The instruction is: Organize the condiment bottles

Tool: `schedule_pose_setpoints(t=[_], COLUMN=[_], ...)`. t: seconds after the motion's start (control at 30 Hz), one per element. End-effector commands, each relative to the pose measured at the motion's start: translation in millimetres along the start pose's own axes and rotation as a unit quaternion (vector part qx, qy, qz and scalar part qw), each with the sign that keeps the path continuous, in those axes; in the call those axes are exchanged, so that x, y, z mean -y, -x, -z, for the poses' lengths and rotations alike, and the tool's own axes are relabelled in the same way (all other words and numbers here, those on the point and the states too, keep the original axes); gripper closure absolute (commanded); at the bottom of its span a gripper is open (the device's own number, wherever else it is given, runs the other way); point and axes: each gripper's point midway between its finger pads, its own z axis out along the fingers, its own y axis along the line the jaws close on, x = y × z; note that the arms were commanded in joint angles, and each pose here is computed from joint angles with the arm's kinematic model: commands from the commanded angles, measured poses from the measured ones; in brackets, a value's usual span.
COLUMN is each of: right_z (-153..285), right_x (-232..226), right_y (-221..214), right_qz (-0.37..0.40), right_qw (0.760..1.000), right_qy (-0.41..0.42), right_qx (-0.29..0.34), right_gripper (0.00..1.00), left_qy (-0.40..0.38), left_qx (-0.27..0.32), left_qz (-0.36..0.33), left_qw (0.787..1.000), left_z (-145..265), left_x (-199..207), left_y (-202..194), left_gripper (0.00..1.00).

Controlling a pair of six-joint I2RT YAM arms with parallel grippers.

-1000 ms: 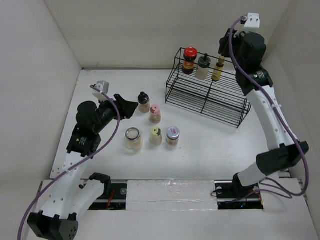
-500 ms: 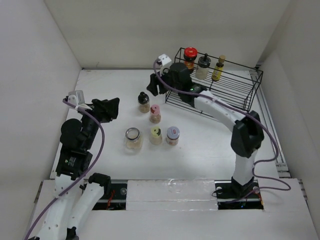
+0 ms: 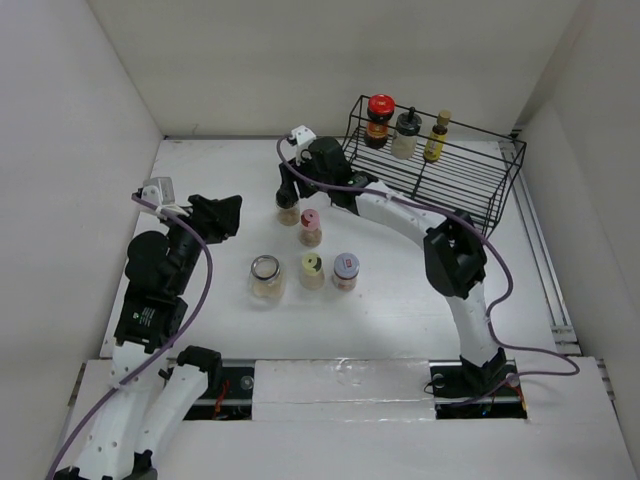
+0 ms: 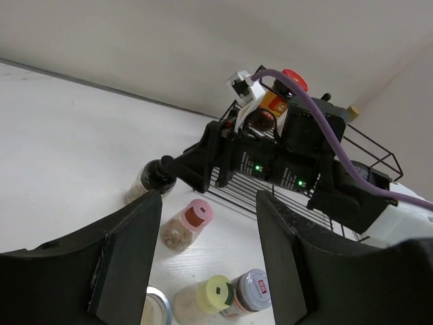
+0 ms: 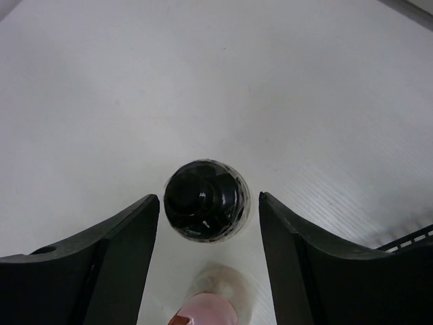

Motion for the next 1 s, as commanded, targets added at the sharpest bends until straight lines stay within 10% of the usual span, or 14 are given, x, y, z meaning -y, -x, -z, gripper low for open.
schedule_pose_setpoints(t=[0.0, 0.43, 0.5, 0.6, 0.97], right_z=[-6.8, -30.1, -29.8, -23.4, 148.1], right_x=[-3.0, -13.0, -7.9, -18.7, -17.2], right_y=[27.2, 9.8, 10.4, 23.9, 243.7], right_qz=[0.019, 0.029, 0.033, 0.031, -0.003], right_qw=[0.999, 0.999, 0.998, 0.998, 0.951], right_qy=[-0.013, -0.027, -0.041, -0.028, -0.011], right_qx=[0.039, 0.022, 0.023, 0.045, 0.310], right_gripper=[0.34, 0.54, 0.78, 0.82, 0.83], left_qy=[-0.020, -0.025, -0.025, -0.032, -0.029], left_qx=[0.015, 0.007, 0.007, 0.008, 0.004], left_qz=[-0.001, -0.006, -0.006, -0.006, -0.006], left_qw=[1.000, 1.000, 1.000, 0.999, 1.000], left_z=[-0.2, -2.0, -2.0, -1.9, -2.7], left_x=[9.3, 10.5, 10.5, 13.0, 10.8], left_y=[10.5, 6.8, 6.8, 7.9, 4.1], left_gripper=[0.47, 0.47, 0.47, 0.47, 0.47])
